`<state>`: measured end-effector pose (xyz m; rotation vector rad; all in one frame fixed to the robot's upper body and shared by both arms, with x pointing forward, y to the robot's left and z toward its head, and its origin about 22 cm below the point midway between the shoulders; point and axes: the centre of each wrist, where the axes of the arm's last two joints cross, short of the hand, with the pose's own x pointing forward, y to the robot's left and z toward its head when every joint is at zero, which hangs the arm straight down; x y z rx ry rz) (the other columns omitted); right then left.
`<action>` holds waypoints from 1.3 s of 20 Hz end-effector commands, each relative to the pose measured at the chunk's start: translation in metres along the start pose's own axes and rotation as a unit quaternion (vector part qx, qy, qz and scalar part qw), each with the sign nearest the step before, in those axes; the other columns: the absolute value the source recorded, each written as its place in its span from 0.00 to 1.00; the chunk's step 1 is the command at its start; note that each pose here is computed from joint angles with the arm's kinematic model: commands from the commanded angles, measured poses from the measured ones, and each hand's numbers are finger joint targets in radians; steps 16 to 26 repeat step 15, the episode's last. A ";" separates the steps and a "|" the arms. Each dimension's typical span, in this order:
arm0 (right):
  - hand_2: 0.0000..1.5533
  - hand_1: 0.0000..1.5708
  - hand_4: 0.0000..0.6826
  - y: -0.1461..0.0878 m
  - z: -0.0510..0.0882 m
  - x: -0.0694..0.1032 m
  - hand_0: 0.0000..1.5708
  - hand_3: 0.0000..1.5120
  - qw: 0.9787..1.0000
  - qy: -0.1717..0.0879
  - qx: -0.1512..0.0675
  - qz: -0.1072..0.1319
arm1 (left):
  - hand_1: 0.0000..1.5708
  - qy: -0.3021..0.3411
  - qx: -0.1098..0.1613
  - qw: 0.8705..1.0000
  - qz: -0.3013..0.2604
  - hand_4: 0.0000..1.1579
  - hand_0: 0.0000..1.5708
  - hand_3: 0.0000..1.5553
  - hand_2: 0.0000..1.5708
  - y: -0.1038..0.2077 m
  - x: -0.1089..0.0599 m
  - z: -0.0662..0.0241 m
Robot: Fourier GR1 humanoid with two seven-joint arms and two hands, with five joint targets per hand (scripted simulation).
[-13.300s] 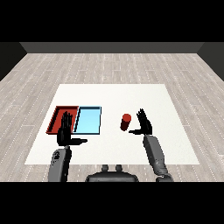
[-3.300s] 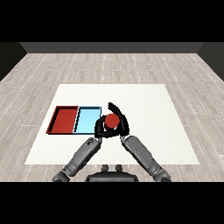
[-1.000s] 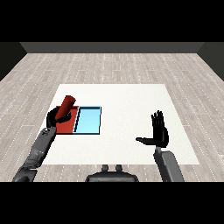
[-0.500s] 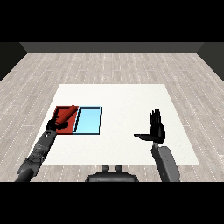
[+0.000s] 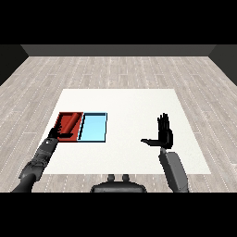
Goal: Pick the red can and put it in the red box
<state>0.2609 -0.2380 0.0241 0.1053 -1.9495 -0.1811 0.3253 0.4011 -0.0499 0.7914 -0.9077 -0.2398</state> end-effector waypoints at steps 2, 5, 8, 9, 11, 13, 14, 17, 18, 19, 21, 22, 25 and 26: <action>0.00 0.00 0.00 0.003 -0.002 -0.007 0.00 0.00 1.000 -0.004 0.000 -0.007 | 0.00 -0.095 0.039 0.981 0.163 0.00 0.00 0.00 0.00 -0.002 0.014 -0.0006; 0.00 0.00 0.00 0.008 0.004 -0.006 0.00 0.00 1.000 -0.001 0.008 -0.025 | 0.65 -0.226 0.021 0.928 0.295 0.00 0.65 0.00 0.61 0.000 0.046 -0.0018; 0.00 0.00 0.00 0.001 0.010 -0.004 0.00 0.00 1.000 0.004 0.017 -0.015 | 0.00 -0.327 -0.011 0.849 0.416 0.00 0.00 0.00 0.00 -0.009 0.079 0.0028; 0.00 0.00 0.00 0.007 -0.001 -0.004 0.00 0.00 1.000 -0.003 0.016 -0.015 | 0.00 -0.353 -0.027 0.824 0.443 0.00 0.00 0.00 0.00 -0.019 0.092 0.0065; 0.00 0.00 0.00 -0.006 0.005 -0.003 0.00 0.00 1.000 -0.001 0.021 0.003 | 0.00 -0.388 -0.048 0.778 0.492 0.00 0.00 0.00 0.00 -0.041 0.097 0.0169; 0.00 0.00 0.00 -0.004 0.005 -0.008 0.00 0.00 0.999 -0.003 0.035 0.002 | 0.00 -0.409 -0.094 0.750 0.512 0.00 0.00 0.00 0.00 -0.067 0.104 0.0320; 0.00 0.00 0.00 -0.012 0.005 -0.002 0.00 0.00 0.999 -0.004 0.048 0.007 | 0.00 -0.412 -0.098 0.751 0.506 0.00 0.00 0.00 0.00 -0.078 0.082 0.0395; 0.00 0.00 0.00 -0.005 0.013 -0.001 0.00 0.00 0.999 -0.011 0.053 0.007 | 0.00 -0.421 -0.099 0.746 0.506 0.00 0.00 0.00 0.00 -0.094 0.084 0.0514; 0.00 0.00 0.00 -0.005 0.013 -0.001 0.00 0.00 0.999 -0.011 0.053 0.007 | 0.00 -0.421 -0.099 0.746 0.506 0.00 0.00 0.00 0.00 -0.094 0.084 0.0514; 0.00 0.00 0.00 -0.005 0.013 -0.001 0.00 0.00 0.999 -0.011 0.053 0.007 | 0.00 -0.421 -0.099 0.746 0.506 0.00 0.00 0.00 0.00 -0.094 0.084 0.0514; 0.00 0.00 0.00 -0.005 0.013 -0.001 0.00 0.00 0.999 -0.011 0.053 0.007 | 0.00 -0.421 -0.099 0.746 0.506 0.00 0.00 0.00 0.00 -0.094 0.084 0.0514; 0.00 0.00 0.00 -0.005 0.013 -0.001 0.00 0.00 0.999 -0.011 0.053 0.007 | 0.00 -0.421 -0.099 0.746 0.506 0.00 0.00 0.00 0.00 -0.094 0.084 0.0514; 0.00 0.00 0.00 -0.005 0.013 -0.001 0.00 0.00 0.999 -0.011 0.053 0.007 | 0.00 -0.421 -0.099 0.746 0.506 0.00 0.00 0.00 0.00 -0.094 0.084 0.0514; 0.00 0.00 0.00 -0.005 0.013 -0.001 0.00 0.00 0.999 -0.011 0.053 0.007 | 0.00 -0.421 -0.099 0.746 0.506 0.00 0.00 0.00 0.00 -0.094 0.084 0.0514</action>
